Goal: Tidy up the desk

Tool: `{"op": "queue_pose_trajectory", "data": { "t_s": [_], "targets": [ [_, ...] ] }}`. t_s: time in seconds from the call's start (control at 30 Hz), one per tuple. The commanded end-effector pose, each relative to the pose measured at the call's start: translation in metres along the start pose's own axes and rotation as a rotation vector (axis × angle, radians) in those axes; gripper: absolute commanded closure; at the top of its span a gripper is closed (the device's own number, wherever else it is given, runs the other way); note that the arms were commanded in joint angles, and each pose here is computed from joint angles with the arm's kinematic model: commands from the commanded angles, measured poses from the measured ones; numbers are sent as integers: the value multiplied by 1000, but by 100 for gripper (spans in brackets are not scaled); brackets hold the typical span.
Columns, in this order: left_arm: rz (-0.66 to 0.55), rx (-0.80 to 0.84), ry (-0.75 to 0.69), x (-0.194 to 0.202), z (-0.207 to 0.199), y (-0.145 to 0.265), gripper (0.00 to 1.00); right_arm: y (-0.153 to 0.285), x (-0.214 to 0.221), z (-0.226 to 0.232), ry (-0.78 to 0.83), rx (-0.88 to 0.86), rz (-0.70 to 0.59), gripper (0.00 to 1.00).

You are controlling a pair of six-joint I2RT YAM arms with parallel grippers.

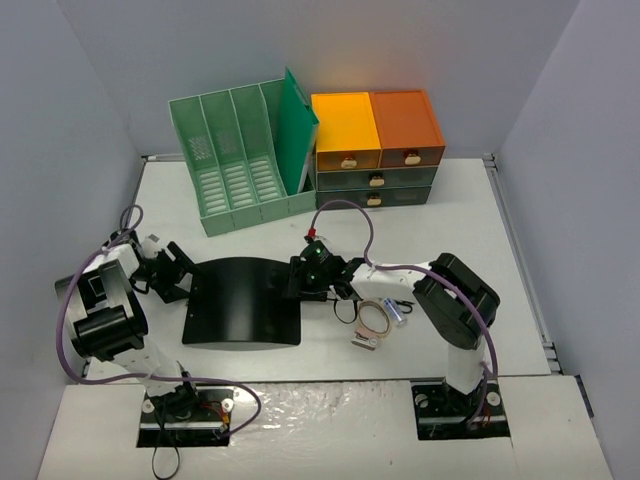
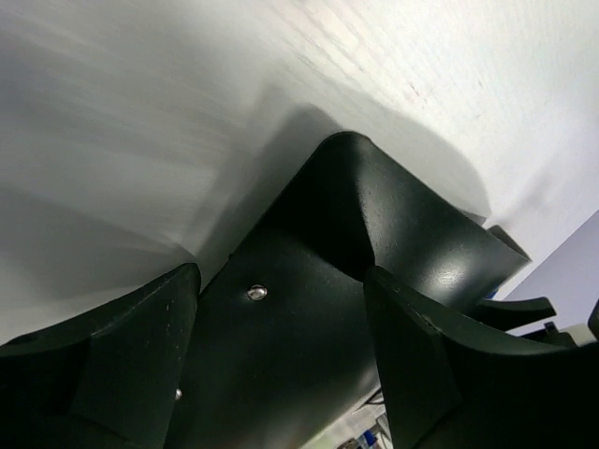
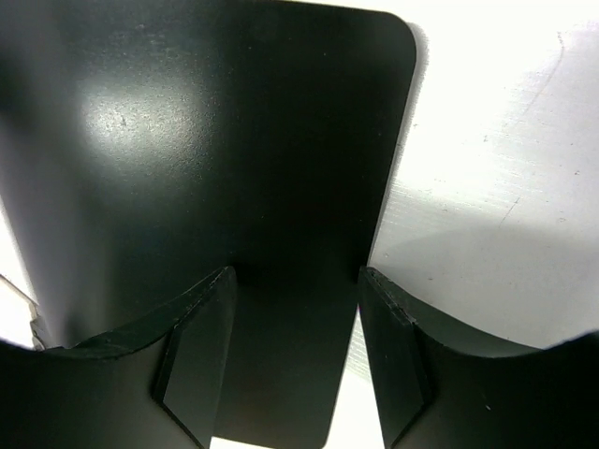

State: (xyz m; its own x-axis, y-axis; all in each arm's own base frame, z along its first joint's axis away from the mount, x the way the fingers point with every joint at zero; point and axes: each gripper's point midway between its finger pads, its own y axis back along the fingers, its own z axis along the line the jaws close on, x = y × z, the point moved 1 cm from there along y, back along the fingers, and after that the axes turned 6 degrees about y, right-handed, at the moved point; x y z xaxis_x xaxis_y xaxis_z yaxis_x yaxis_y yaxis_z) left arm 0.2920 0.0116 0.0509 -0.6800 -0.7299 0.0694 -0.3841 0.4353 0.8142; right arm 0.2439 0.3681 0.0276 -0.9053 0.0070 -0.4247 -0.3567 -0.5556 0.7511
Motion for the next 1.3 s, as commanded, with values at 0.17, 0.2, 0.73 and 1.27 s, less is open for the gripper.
{"op": "queue_pose_trajectory", "data": {
  "t_s": [0.17,0.2,0.73,1.27],
  "targets": [
    [179,60,-7,57,-32,-3,44,-20,59,-47,8,151,164,48],
    [177,62,-10,57,-33,-2,46,-20,60,-47,8,151,165,48],
    [158,38,-9,60,-31,4,100,-17,65,-47,17,161,171,47],
    [23,116,-73,35,-68,53,100,-17,68,-49,54,198,186,47]
  ]
}}
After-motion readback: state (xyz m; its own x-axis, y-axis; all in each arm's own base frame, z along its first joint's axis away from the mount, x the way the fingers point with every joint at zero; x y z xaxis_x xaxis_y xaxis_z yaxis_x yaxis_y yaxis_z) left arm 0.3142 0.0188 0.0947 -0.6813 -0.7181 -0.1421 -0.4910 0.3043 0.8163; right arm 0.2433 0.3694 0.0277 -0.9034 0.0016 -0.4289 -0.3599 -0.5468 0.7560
